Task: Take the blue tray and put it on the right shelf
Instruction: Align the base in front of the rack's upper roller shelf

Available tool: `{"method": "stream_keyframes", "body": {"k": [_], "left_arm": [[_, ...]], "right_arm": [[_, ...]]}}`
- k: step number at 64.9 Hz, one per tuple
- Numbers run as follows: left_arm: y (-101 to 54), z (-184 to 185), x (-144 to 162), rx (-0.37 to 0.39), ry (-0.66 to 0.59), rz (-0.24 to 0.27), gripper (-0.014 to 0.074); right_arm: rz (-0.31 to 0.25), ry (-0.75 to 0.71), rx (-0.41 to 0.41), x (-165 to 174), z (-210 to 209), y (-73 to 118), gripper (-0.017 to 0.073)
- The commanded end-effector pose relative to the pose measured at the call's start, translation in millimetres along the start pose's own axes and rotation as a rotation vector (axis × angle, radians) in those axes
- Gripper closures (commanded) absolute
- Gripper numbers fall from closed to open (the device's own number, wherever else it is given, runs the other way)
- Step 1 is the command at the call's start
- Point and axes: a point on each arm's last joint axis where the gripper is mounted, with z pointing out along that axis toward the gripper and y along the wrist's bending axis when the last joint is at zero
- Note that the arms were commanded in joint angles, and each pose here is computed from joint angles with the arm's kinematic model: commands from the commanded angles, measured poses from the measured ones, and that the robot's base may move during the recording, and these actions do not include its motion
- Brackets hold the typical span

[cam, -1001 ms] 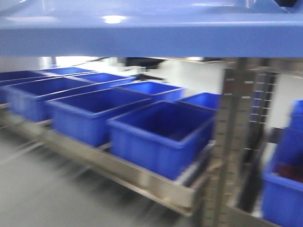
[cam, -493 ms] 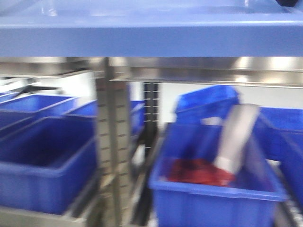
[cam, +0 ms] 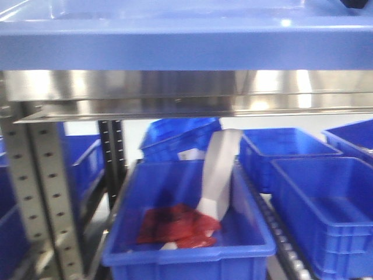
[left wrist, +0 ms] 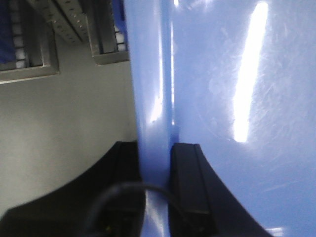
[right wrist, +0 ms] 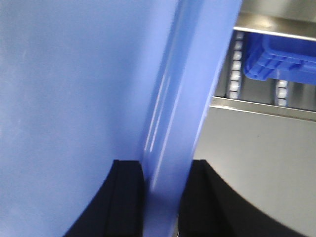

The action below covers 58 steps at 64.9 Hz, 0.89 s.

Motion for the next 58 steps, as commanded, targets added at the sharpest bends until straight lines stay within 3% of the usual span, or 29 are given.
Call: {"method": "stream_keyframes", "body": {"k": [1, 58], "left_arm": [[-5.1, -16.4, 7.4, 0.041, 0.024, 0.026, 0.0642], [-5.1, -16.4, 7.4, 0.041, 0.024, 0.026, 0.0642]], "right_arm": [[-0.034, -0.12, -0.072, -9.6, -15.3, 5.0, 0.0504], [-0.034, -0.12, -0.072, -9.6, -15.3, 5.0, 0.0504]]}}
